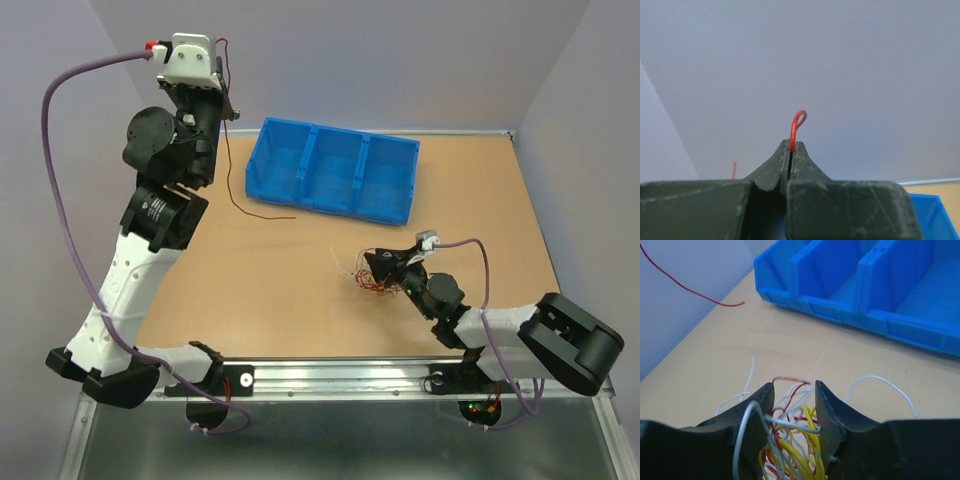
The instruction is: Untangle the cables
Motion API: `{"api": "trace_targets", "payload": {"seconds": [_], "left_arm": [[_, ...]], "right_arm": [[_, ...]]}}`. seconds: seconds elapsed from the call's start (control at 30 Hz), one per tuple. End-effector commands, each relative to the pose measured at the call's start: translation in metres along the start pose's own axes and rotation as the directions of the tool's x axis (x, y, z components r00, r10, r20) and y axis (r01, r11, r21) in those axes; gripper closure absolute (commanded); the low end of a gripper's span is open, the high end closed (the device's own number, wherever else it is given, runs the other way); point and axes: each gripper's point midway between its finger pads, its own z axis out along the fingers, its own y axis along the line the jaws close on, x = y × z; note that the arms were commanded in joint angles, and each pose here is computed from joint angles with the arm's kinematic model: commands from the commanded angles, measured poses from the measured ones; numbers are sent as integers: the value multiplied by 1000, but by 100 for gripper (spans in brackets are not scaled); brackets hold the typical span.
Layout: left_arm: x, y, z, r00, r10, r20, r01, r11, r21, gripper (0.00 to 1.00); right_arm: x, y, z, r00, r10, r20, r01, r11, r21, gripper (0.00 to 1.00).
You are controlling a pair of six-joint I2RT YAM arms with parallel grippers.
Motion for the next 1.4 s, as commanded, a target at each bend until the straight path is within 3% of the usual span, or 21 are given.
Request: {"api": "trace_targets", "payload": {"seconds": [0.0,0.03,0.13,0.3,0.53,0.77,1.0,1.37], "left_arm": [[-13,12,12,997,51,64,-46,996,-73,100],[-6,10,20,996,64,58,-60,995,-80,100],[3,15,33,995,96,37,-91,989,-118,100],[4,20,67,991,136,12,-132,978,-159,100],[19,12,104,972,235,-15,-234,956,-177,100],[18,15,120,965,262,-7,-257,942,-218,100],[9,41,122,955,296,-17,-281,884,-373,98],[58,32,139,912,390,-125,-409,850,-332,99]], "right_arm": [[-8,-20,-14,999,-4,40,1,995,96,47],[-10,-20,-18,999,-3,47,-2,995,97,36],[-12,-21,-24,999,-6,47,1,995,98,22],[-16,-24,-29,998,-10,56,4,994,108,8],[-19,-23,-34,998,-4,68,-3,995,99,6],[-22,-25,-40,996,-6,85,-2,995,102,6],[-22,-25,-42,996,-5,86,-3,995,98,6],[-22,-22,-42,997,-3,82,-4,996,84,6]]}}
